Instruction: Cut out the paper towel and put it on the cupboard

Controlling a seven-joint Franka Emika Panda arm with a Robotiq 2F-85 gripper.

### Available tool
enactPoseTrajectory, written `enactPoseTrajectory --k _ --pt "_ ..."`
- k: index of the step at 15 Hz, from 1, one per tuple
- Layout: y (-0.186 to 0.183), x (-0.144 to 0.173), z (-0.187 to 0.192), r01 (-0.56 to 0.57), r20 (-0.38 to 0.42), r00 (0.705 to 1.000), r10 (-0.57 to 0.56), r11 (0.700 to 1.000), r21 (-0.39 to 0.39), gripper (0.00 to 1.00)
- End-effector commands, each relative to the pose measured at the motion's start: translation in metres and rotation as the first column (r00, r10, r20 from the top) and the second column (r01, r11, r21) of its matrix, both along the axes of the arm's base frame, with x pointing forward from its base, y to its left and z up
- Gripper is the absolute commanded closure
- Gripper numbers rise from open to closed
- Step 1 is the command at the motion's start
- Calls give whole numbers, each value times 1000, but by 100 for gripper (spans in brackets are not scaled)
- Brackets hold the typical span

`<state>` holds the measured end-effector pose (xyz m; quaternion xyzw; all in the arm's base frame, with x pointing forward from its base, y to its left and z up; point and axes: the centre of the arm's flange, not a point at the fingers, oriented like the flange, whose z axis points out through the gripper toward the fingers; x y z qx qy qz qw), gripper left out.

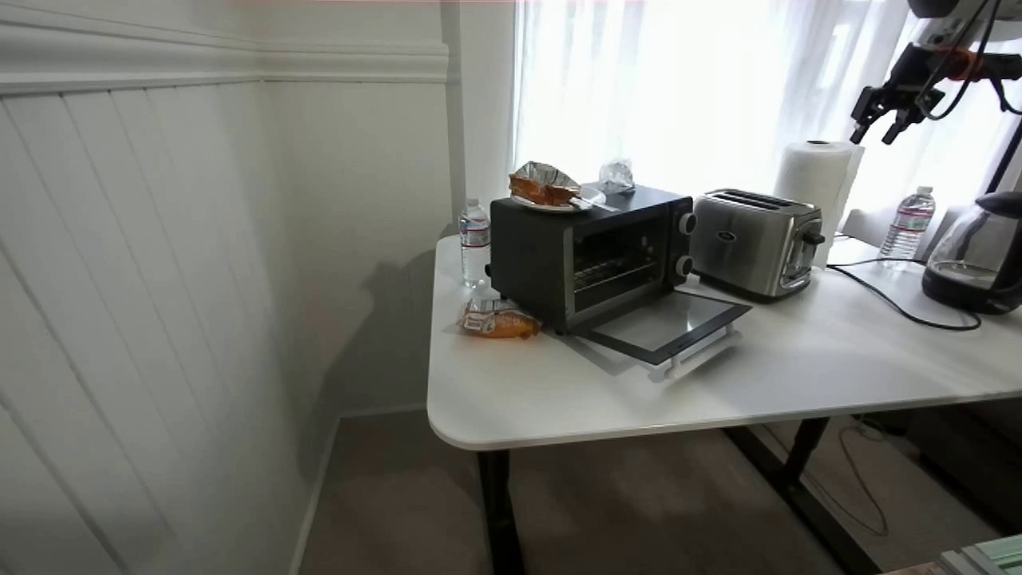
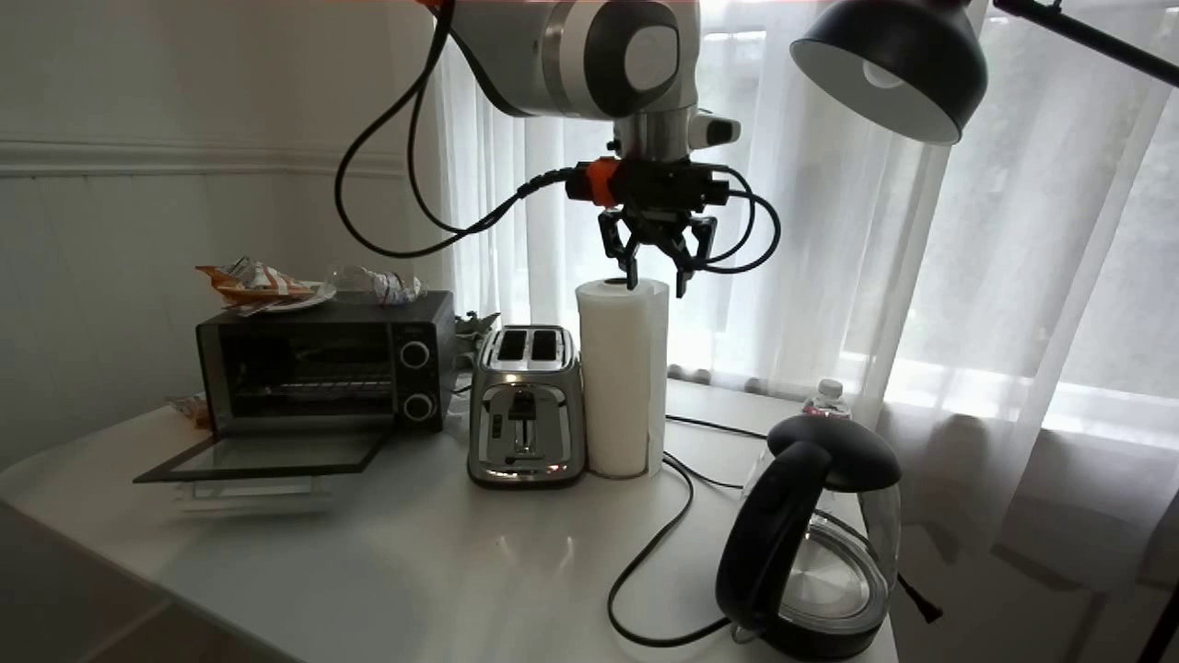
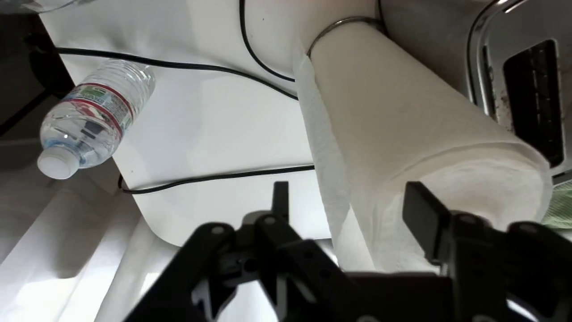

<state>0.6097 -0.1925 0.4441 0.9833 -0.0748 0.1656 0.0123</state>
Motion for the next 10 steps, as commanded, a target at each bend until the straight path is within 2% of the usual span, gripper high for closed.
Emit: enactPoseTrajectory --k 1,4,6,8,9,10 --pt "-8 8 1 1 32 999 0 1000 -10 41" --pt "-12 9 -4 6 34 999 -6 1000 -9 50" --pt "-14 9 -7 11 38 999 -11 1000 -5 60" --pt "-15 10 -11 17 44 999 -17 1000 1 62" --pt "-16 10 -12 22 45 999 -22 1000 9 66" --pt "-16 10 -13 25 45 999 -26 1000 15 63"
